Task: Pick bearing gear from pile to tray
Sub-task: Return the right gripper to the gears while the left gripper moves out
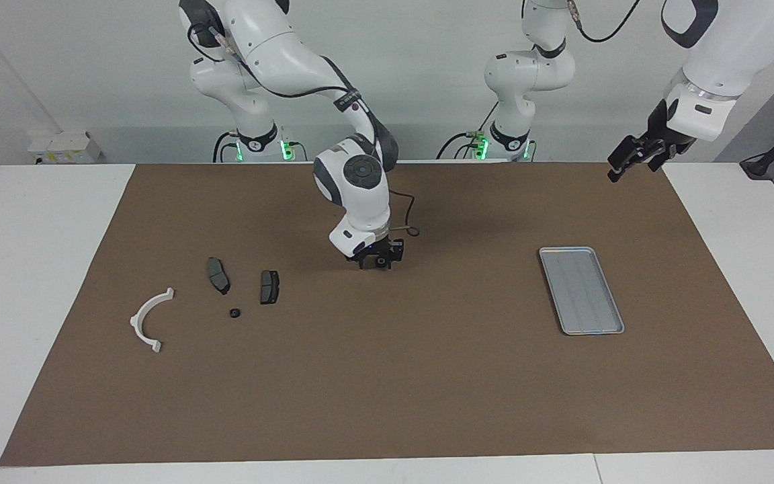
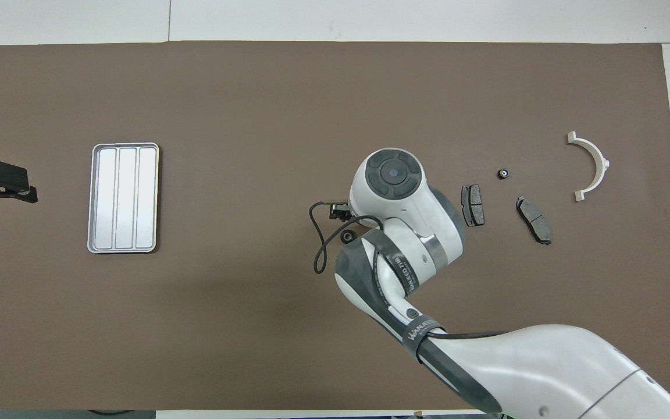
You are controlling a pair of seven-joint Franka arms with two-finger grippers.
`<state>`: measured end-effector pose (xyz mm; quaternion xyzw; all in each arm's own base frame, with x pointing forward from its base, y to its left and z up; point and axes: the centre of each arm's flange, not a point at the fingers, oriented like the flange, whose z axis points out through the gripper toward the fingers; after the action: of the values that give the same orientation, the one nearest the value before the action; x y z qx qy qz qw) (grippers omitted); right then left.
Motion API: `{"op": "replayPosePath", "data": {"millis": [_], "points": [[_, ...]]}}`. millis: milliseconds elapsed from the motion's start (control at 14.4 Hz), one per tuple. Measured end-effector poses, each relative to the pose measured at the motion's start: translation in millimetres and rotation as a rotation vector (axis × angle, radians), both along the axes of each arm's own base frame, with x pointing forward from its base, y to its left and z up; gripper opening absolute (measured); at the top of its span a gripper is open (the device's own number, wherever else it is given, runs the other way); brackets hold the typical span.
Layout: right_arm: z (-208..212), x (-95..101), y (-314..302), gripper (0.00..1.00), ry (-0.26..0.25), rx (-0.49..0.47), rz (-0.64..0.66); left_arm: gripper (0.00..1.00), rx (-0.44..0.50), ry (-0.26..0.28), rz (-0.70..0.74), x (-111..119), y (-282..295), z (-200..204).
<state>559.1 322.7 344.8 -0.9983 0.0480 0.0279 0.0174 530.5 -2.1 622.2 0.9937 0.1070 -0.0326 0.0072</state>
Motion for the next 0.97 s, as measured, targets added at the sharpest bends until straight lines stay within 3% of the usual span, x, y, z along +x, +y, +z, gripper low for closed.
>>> {"op": "replayPosePath", "data": {"millis": [69, 347, 832, 970], "points": [[29, 14.2, -15, 1.0, -0.007, 0.0, 0.01, 1.0, 0.0, 0.0, 0.0, 0, 0, 0], [105, 61.5, -113, 1.0, -0.058, 0.011, 0.114, 1.0, 0.0, 0.0, 0.0, 0, 0, 0], [92, 98.3, -263, 1.0, -0.075, 0.016, 0.329, 1.0, 0.0, 0.0, -0.045, -1, -24, 0], [79, 101.4, -285, 0.91, -0.086, 0.018, 0.358, 1.0, 0.001, 0.005, -0.081, -2, -45, -2]]}}
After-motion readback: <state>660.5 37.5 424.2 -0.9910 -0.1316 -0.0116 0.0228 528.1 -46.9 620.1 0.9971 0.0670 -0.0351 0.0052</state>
